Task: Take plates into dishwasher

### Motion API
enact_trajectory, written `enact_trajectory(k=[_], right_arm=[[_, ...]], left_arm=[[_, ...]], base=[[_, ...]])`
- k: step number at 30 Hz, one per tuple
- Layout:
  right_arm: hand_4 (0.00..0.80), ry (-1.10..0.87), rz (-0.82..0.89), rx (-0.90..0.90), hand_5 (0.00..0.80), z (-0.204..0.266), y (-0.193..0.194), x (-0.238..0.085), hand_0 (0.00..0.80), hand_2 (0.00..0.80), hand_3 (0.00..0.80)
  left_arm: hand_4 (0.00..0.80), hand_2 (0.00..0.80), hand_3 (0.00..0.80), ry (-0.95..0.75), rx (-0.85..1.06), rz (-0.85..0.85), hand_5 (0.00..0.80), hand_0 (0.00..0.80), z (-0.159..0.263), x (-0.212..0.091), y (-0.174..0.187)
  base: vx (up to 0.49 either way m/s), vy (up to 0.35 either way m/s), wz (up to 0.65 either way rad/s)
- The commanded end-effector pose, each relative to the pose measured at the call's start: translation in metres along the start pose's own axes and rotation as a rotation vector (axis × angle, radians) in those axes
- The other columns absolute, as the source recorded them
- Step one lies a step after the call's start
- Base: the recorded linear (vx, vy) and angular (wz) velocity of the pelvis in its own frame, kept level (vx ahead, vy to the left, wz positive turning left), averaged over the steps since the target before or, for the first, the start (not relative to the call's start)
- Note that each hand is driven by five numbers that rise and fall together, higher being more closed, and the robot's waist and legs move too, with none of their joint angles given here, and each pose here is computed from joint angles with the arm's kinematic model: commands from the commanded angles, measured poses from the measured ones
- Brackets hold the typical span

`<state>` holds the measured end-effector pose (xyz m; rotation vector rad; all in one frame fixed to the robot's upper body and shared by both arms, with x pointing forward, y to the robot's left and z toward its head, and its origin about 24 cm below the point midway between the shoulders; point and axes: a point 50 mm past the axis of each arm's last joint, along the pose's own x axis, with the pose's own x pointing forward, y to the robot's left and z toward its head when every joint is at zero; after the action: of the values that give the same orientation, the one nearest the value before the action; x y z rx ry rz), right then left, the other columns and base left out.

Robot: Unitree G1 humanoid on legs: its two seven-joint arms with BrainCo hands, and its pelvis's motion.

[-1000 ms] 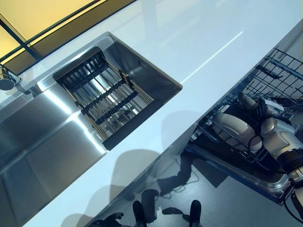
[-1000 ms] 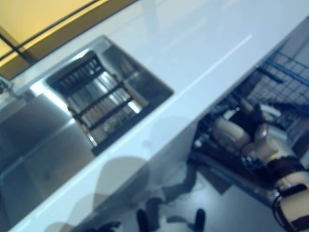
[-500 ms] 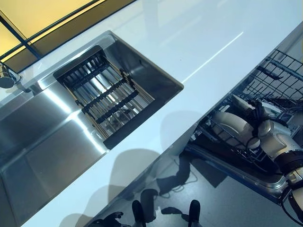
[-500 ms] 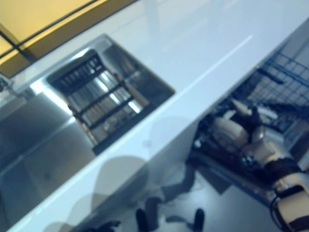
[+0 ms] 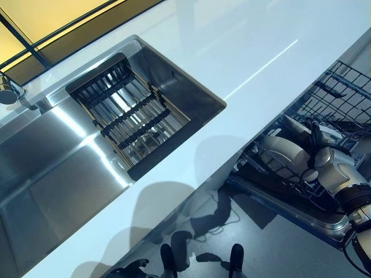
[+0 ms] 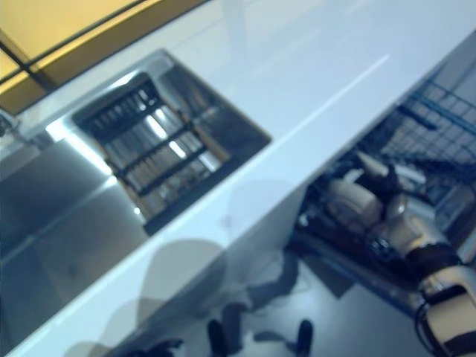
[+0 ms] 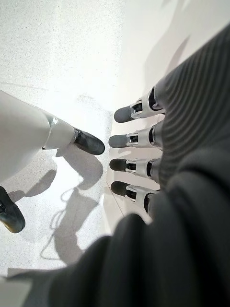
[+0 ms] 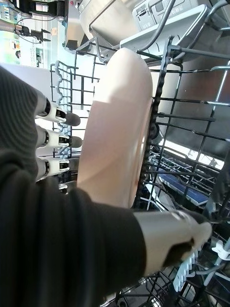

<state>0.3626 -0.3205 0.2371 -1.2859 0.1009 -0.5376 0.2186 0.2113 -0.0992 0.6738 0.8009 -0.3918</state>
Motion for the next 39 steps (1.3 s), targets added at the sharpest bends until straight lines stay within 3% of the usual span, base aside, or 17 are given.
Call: enact_trajectory(k=[1, 29, 34, 39], right_arm=[[0.000, -0.038, -0.124, -0.004, 0.000, 0.007, -0.028, 0.003, 0.000, 0.000, 0.000], [0.000, 0.001, -0.193, -0.015, 0.000, -0.038, -0.032, -0.016, 0.000, 0.000, 0.000], [0.000, 0.042, -0.270, 0.086, 0.000, -0.051, -0.033, -0.020, 0.000, 0.000, 0.000], [0.000, 0.165, -0.330, 0.357, 0.000, -0.080, -0.015, -0.033, 0.000, 0.000, 0.000]], left_arm=[[0.000, 0.000, 0.000, 0.024, 0.035, 0.028, 0.000, 0.000, -0.003, -0.001, 0.015], [0.000, 0.000, 0.000, 0.090, 0.011, 0.032, 0.000, 0.000, -0.027, -0.006, 0.007], [0.000, 0.000, 0.000, 0.114, -0.003, 0.025, 0.000, 0.000, -0.036, -0.008, 0.001], [0.000, 0.000, 0.000, 0.137, -0.029, 0.015, 0.000, 0.000, -0.048, -0.010, -0.010]], base=[[0.000, 0.000, 0.00], [0.013, 0.005, -0.01], [0.008, 0.024, -0.01], [0.019, 0.035, -0.01]])
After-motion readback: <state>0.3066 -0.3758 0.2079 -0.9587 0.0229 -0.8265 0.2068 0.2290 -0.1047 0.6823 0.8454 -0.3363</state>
